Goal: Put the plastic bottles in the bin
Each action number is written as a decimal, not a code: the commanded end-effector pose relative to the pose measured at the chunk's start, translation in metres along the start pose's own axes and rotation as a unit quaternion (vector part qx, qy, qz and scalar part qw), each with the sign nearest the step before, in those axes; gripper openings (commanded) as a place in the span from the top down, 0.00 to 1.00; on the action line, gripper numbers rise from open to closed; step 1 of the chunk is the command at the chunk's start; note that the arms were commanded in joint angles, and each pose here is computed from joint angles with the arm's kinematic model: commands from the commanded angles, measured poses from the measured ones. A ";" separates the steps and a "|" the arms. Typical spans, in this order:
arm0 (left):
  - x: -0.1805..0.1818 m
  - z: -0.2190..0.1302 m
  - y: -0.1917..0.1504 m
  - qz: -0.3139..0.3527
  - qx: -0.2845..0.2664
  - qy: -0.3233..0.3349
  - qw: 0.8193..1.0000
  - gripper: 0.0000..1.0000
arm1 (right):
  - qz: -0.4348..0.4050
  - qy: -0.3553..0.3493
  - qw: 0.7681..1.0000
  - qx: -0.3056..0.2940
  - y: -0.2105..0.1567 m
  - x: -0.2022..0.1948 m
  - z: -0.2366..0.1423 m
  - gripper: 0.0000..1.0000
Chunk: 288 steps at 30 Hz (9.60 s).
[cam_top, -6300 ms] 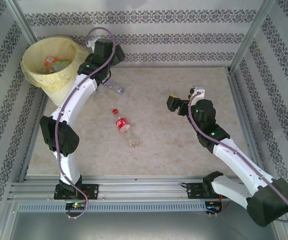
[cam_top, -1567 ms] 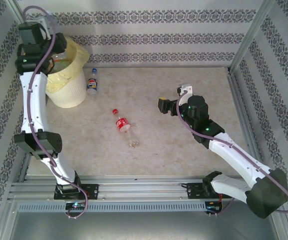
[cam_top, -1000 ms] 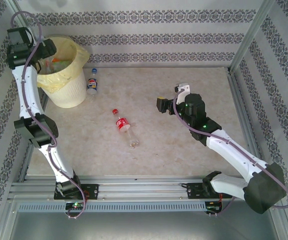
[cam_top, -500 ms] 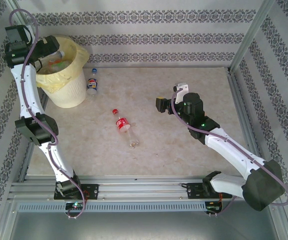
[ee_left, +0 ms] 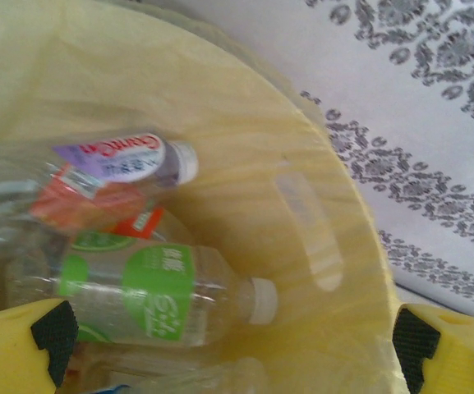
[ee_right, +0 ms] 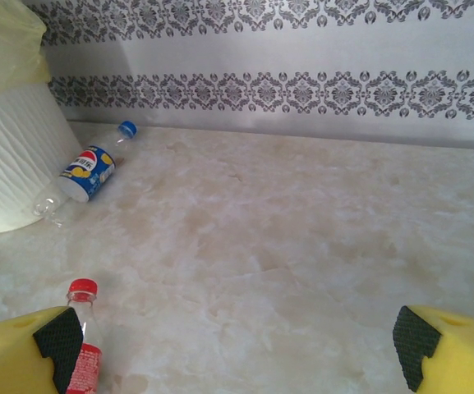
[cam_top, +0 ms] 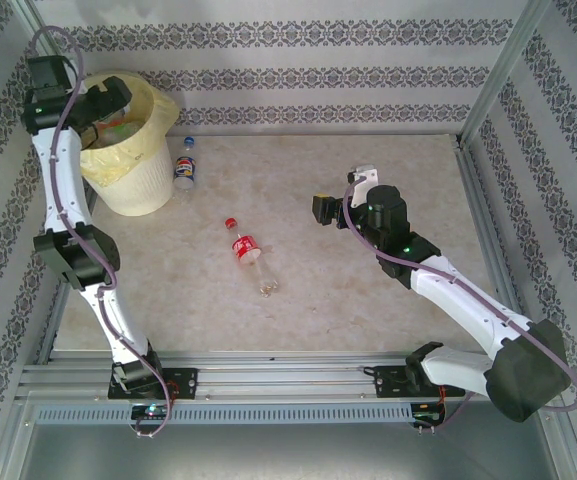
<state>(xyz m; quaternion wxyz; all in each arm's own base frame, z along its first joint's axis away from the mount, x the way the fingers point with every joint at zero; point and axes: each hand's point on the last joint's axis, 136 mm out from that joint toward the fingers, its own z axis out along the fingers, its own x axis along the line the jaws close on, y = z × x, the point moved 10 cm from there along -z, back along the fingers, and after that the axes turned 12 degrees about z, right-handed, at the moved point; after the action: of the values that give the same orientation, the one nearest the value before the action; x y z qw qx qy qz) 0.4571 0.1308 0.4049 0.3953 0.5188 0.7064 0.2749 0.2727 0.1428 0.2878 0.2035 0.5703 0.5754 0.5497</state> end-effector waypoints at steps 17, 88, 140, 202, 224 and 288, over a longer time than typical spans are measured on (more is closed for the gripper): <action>-0.170 -0.059 -0.181 -0.075 0.044 0.057 0.995 0.00 | 0.028 -0.028 0.999 -0.013 -0.020 -0.013 -0.021 0.02; -0.241 0.006 -0.264 0.155 0.157 -0.038 0.975 0.45 | -0.109 0.102 0.989 -0.004 -0.030 0.021 -0.019 0.02; -0.058 -0.039 0.035 0.117 -0.189 0.131 0.966 0.44 | -0.165 0.201 0.964 0.050 -0.012 0.082 0.003 0.02; 0.029 -0.002 -0.007 -0.012 0.031 0.055 0.998 0.00 | -0.175 0.170 0.968 0.064 -0.023 0.075 0.007 0.02; -0.137 -0.046 -0.036 0.143 -0.018 -0.049 0.988 0.00 | -0.139 0.116 0.983 0.003 -0.013 0.064 -0.009 0.02; -0.105 0.213 -0.229 0.142 0.268 0.130 0.944 0.06 | -0.047 -0.024 0.998 -0.043 -0.009 0.013 -0.025 0.02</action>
<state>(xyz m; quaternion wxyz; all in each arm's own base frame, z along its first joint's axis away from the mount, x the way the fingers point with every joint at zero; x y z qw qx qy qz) 0.5387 -0.0428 0.1190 0.0688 0.6679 0.7122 0.2048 0.2436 0.1511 0.2928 0.2650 0.5341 0.5854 0.5494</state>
